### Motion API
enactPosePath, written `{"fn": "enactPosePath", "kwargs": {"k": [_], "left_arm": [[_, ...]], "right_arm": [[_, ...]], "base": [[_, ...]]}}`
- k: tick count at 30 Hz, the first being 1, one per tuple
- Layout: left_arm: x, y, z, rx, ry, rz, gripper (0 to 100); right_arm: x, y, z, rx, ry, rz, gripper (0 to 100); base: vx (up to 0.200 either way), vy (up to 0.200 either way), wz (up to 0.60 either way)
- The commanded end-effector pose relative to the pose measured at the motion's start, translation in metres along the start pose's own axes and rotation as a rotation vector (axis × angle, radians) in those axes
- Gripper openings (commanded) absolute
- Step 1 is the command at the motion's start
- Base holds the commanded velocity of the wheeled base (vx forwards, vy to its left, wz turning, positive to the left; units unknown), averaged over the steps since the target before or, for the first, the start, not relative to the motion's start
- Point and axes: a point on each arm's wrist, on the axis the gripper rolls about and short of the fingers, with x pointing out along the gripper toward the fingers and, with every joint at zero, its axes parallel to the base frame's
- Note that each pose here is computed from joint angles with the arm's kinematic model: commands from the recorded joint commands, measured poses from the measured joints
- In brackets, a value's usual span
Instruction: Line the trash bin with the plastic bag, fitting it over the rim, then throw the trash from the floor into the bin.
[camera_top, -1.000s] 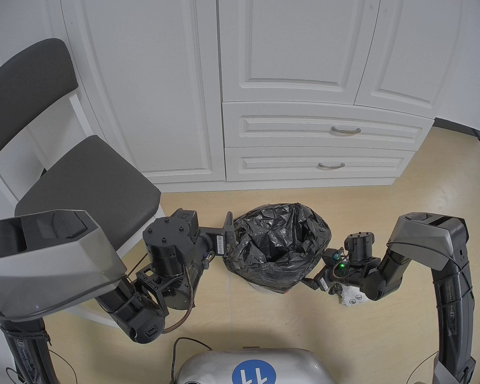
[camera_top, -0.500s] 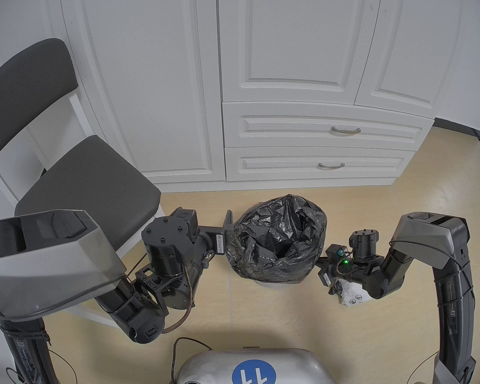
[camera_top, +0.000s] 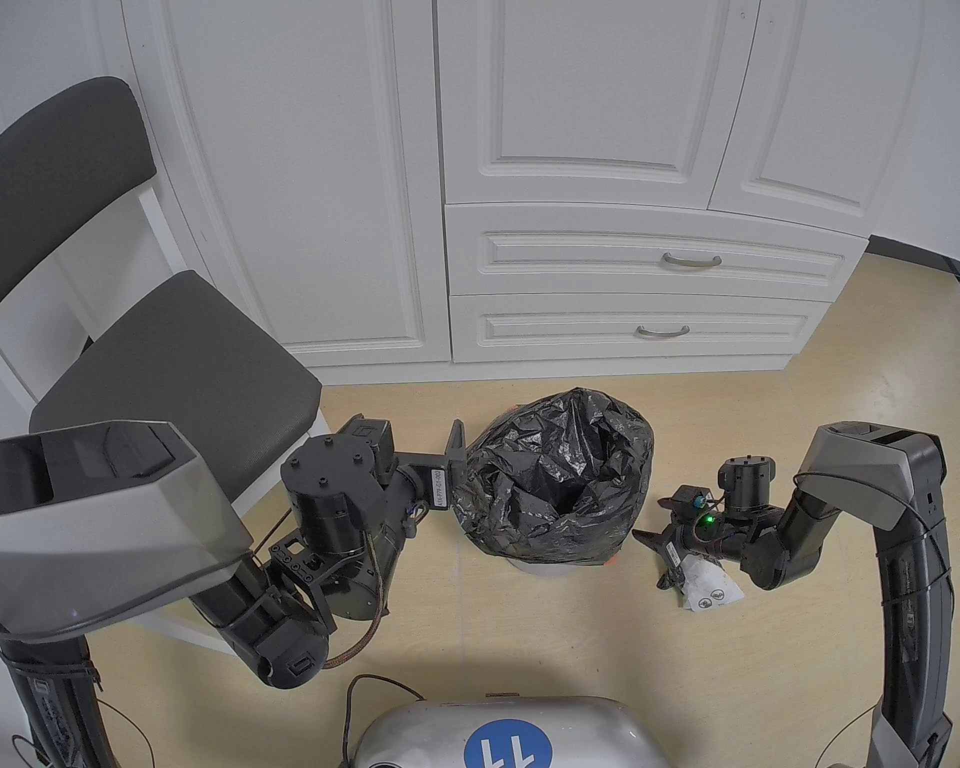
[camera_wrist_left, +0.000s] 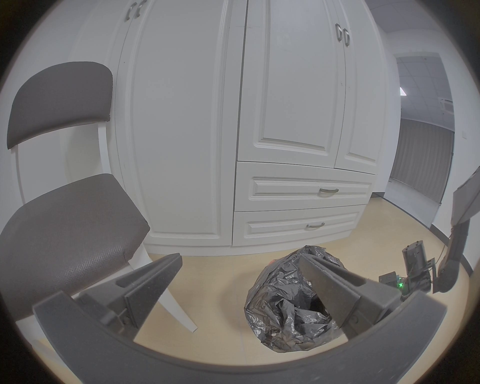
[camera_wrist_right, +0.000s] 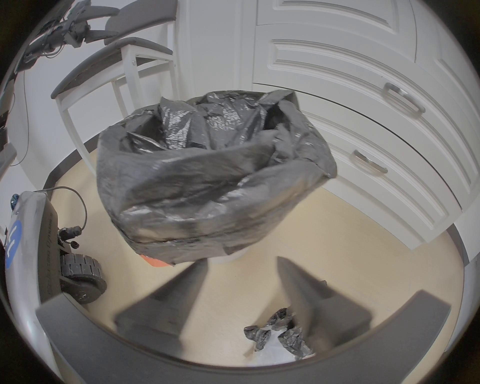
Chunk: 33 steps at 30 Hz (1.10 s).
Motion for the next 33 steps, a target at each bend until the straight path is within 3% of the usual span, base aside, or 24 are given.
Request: {"fn": "enactPosePath", "kwargs": {"k": [1, 14, 23, 24, 33], "left_arm": [[0.0, 0.0, -0.001, 0.002, 0.003, 0.001, 100], [0.001, 0.0, -0.003, 0.005, 0.006, 0.001, 100], [0.002, -0.001, -0.005, 0.009, 0.011, 0.001, 100], [0.002, -0.001, -0.005, 0.008, 0.011, 0.001, 100], [0.001, -0.001, -0.005, 0.007, 0.01, 0.001, 100]], "right_arm": [[0.002, -0.004, -0.005, 0.009, 0.012, -0.003, 100], [0.004, 0.013, 0.001, -0.004, -0.01, 0.073, 100], [0.022, 0.011, 0.004, -0.021, -0.049, 0.059, 100], [0.023, 0.01, 0.005, -0.022, -0.051, 0.058, 0], [0.021, 0.003, 0.005, -0.019, -0.06, 0.04, 0]], "base": [[0.0, 0.0, 0.0], [0.0, 0.0, 0.0], [0.0, 0.0, 0.0], [0.0, 0.0, 0.0], [0.0, 0.0, 0.0]]}}
